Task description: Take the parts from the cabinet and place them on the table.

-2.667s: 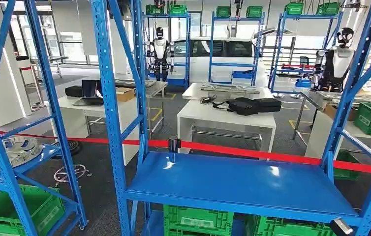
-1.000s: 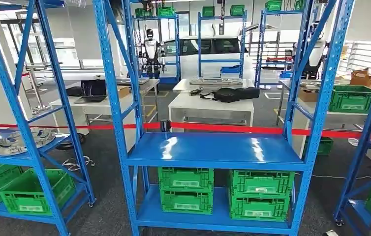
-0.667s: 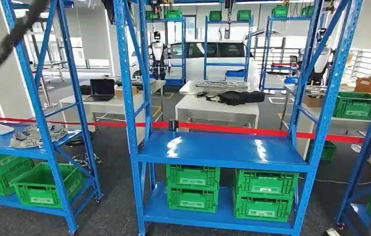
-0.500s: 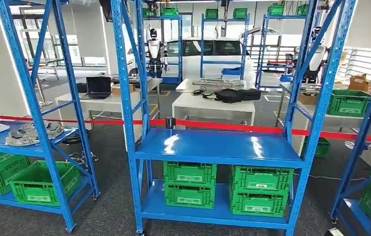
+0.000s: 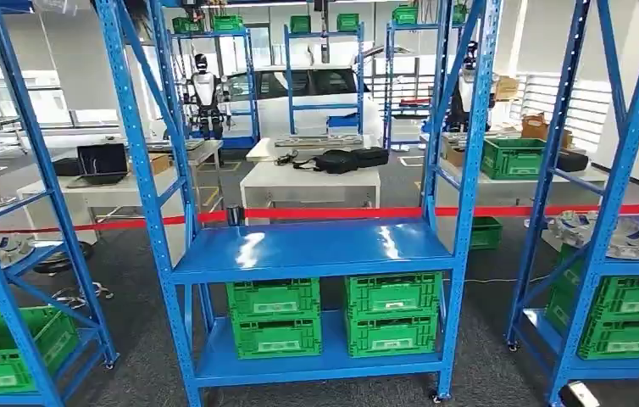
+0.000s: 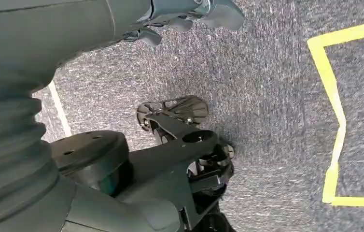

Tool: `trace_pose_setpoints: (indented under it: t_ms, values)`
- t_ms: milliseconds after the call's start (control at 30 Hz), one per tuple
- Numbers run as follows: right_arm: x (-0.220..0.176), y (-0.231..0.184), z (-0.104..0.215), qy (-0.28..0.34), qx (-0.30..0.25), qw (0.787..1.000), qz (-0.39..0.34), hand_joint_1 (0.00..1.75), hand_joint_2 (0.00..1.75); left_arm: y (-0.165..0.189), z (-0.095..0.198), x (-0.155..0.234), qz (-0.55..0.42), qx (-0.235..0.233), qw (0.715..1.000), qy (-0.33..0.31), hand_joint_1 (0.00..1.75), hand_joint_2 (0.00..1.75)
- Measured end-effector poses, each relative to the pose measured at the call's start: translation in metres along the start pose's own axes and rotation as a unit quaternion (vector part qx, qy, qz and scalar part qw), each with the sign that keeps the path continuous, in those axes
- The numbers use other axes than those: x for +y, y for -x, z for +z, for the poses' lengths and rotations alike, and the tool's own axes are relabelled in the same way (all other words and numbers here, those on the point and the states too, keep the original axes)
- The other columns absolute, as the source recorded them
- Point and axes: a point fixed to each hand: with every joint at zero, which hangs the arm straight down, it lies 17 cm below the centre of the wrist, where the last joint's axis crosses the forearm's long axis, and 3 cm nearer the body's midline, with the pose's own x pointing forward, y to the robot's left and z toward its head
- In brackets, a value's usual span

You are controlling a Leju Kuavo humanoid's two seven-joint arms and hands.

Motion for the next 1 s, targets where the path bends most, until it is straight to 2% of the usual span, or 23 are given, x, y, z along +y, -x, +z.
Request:
trace_pose_setpoints:
  t_ms: [667,1000]
  values:
    - [-0.004,-0.015,-0.007,-0.003,0.003,1.000,-0.007,1.75,1.75,0.016,0.004,-0.002,0.007,0.012,1.000,-0.003,0.00,1.75]
    - [0.013,-0.010,0.008,-0.017,0.003,1.000,-0.010,1.75,1.75,0.021,0.005,0.001,0.006,0.014,1.000,-0.006,0.00,1.75]
